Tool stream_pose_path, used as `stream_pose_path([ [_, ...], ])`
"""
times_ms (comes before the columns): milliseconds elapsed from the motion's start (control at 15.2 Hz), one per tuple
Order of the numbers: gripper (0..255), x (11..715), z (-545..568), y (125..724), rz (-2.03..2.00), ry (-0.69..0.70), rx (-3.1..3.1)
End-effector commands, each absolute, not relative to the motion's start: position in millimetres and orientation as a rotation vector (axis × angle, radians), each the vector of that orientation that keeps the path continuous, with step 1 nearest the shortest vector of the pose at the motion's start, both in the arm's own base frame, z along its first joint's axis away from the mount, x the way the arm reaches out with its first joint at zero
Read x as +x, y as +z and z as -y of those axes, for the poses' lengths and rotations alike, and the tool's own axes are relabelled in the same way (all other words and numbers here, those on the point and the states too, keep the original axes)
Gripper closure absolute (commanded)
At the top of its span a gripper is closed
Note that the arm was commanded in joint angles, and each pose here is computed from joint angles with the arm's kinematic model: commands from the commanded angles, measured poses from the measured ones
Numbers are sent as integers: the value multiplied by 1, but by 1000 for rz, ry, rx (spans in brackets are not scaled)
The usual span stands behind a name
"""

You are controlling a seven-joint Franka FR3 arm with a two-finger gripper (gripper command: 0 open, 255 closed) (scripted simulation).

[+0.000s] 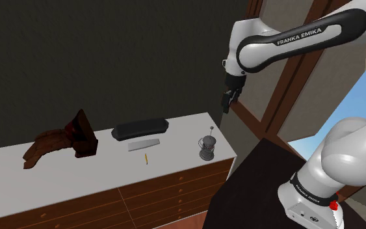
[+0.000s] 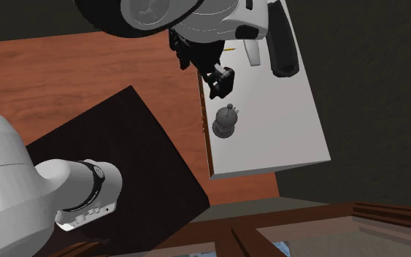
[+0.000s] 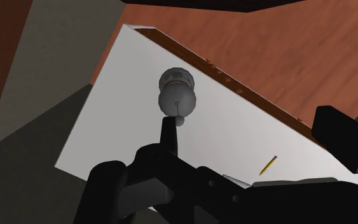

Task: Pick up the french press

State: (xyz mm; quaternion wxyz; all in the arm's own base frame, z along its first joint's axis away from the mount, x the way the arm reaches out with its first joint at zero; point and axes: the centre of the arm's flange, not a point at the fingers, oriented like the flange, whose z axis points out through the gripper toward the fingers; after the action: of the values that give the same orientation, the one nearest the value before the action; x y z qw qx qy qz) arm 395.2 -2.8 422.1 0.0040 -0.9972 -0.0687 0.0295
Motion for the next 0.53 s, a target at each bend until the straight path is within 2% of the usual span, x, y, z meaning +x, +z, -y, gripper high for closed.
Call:
stream_pose_path([
  [0,0,409,5,399,218,95,-3128],
  [462,0,451,9,316,226,118,-3136],
])
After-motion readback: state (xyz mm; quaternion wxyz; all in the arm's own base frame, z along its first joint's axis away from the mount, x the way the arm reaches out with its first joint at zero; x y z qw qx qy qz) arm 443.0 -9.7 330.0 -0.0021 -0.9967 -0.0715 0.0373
